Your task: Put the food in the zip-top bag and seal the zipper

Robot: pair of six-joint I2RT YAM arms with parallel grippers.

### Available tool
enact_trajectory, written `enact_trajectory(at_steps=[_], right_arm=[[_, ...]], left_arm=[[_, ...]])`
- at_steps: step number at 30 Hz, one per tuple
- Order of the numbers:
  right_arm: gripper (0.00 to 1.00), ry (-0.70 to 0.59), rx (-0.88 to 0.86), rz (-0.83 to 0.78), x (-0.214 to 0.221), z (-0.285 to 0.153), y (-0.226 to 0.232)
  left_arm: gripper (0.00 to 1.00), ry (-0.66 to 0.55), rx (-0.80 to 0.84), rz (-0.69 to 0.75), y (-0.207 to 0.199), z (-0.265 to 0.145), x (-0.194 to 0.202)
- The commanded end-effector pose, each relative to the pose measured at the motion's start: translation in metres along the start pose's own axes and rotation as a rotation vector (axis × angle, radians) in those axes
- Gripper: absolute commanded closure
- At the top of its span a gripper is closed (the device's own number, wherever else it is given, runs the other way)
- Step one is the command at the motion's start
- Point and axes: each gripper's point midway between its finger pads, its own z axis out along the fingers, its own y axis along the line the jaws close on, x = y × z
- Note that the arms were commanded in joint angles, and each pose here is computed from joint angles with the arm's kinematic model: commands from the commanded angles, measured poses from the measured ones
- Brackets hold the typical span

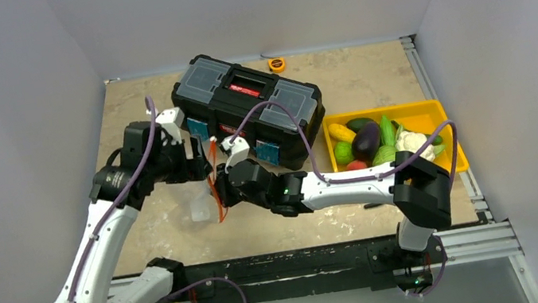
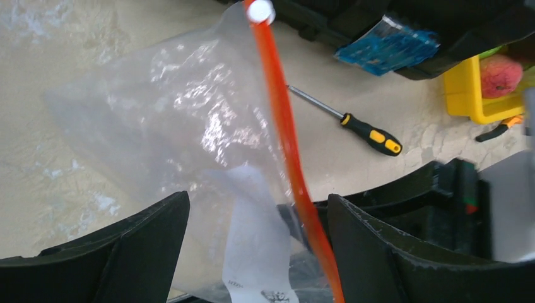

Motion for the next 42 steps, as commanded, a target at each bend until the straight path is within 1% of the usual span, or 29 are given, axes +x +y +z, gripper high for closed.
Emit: enact_trajectory(at_steps=[1, 3, 4, 9, 13, 16, 20, 25, 28, 34, 35, 38, 40, 42], right_arm=[[1.00, -0.057, -0.002, 0.013, -0.021, -0.001, 0.010], [1.00, -0.068, -0.002, 0.014, -0.024, -0.003, 0.011], [1.00, -0.071, -0.003, 0.013, -0.025, -0.003, 0.011], [1.00, -0.076, 0.003, 0.006, -0.026, -0.005, 0.009], [1.00, -0.078, 0.001, 0.001, -0.028, -0.005, 0.010], [1.00, -0.082, -0.009, 0.003, -0.028, -0.005, 0.013], [1.00, -0.089, -0.015, 0.009, -0.029, -0.005, 0.016], [1.00, -0.100, 0.013, 0.011, -0.030, -0.005, 0.018], [1.00, -0.115, 0.046, 0.002, -0.033, -0.006, 0.020], [1.00, -0.124, 0.048, -0.011, -0.034, -0.007, 0.029], [1.00, -0.122, 0.047, -0.012, -0.033, -0.006, 0.030], [1.00, -0.114, 0.053, -0.009, -0.029, -0.004, 0.028], [1.00, -0.096, 0.074, 0.008, -0.023, -0.004, 0.022], [1.00, -0.065, 0.062, 0.034, -0.014, -0.006, 0.021]], left_arm=[[0.27, -0.049, 0.062, 0.027, -0.022, -0.004, -0.042], [0.35, -0.039, -0.004, 0.041, -0.013, 0.000, -0.045], [0.38, -0.042, -0.022, 0.047, -0.010, 0.002, -0.046], [0.42, -0.067, -0.006, 0.056, -0.008, 0.017, -0.038], [0.41, -0.056, 0.066, 0.045, -0.019, 0.025, -0.031], [0.42, -0.042, 0.061, 0.049, -0.016, 0.030, -0.026], [0.52, -0.009, 0.026, 0.054, -0.009, 0.036, -0.016], [0.65, -0.005, -0.055, 0.105, -0.002, 0.036, -0.013], [0.67, -0.002, -0.124, 0.134, 0.007, 0.035, -0.011], [0.68, 0.001, -0.138, 0.153, 0.007, 0.034, -0.010], [0.69, -0.001, -0.146, 0.154, 0.008, 0.033, -0.010], [0.82, -0.016, -0.172, 0.156, 0.013, 0.029, -0.012], [0.87, -0.033, -0.189, 0.157, 0.016, 0.025, -0.014], [0.90, -0.048, -0.206, 0.158, 0.019, 0.022, -0.016]])
